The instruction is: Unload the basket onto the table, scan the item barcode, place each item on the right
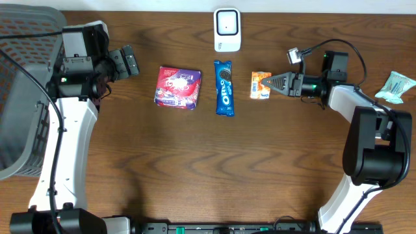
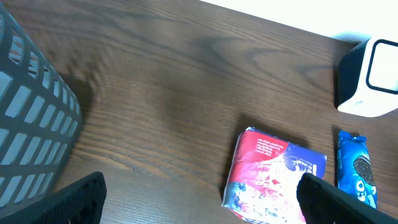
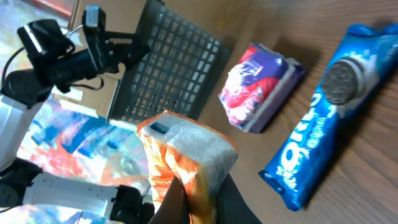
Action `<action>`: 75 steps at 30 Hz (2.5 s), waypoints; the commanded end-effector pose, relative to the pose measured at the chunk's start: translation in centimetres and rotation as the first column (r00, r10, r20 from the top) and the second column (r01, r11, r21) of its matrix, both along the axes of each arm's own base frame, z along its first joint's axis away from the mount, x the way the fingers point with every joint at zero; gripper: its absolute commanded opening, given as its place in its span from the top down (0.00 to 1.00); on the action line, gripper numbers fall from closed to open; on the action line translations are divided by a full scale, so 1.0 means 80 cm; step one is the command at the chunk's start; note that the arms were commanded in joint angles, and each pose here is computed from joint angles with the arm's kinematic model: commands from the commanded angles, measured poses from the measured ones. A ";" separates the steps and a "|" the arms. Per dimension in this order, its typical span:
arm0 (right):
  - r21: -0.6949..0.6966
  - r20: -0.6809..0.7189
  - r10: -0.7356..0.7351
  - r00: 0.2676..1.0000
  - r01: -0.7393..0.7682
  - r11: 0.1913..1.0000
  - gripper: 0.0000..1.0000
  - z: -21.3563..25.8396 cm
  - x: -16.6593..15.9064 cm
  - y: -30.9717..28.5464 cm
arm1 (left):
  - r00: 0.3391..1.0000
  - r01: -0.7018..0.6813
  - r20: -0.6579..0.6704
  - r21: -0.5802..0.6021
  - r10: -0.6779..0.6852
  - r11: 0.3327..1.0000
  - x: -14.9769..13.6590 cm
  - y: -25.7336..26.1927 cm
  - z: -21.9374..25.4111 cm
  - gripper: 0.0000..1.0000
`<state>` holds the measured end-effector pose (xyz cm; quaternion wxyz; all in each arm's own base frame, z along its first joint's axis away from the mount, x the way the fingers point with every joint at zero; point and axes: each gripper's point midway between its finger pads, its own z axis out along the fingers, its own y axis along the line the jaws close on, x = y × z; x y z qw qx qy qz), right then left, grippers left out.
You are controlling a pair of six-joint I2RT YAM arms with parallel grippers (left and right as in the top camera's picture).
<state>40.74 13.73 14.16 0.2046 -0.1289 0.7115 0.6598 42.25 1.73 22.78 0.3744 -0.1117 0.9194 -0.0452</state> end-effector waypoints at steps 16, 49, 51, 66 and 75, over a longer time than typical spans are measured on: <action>-0.707 0.114 -0.566 0.816 0.467 0.531 0.99 -0.078 0.091 0.012 | 1.000 -0.006 -0.013 0.008 0.006 1.000 0.000 0.003 -0.006 0.02; -0.512 0.836 -0.192 0.514 0.857 0.062 0.99 0.058 0.298 0.113 | 1.000 -0.006 -0.013 0.008 0.006 1.000 0.000 0.003 -0.006 0.02; -0.530 0.831 -0.167 0.531 0.846 0.053 0.99 0.048 0.301 0.113 | 1.000 -0.006 -0.013 0.008 0.006 1.000 0.000 0.003 -0.006 0.02; -0.472 0.876 -0.258 0.407 0.830 -0.296 0.99 0.100 0.297 -0.007 | 1.000 -0.006 -0.013 0.008 0.006 1.000 0.000 0.003 -0.006 0.02; -0.671 0.739 -0.424 0.524 0.511 -0.537 0.99 0.046 0.236 -0.218 | 1.000 -0.006 -0.013 0.008 0.006 1.000 0.000 0.003 -0.006 0.02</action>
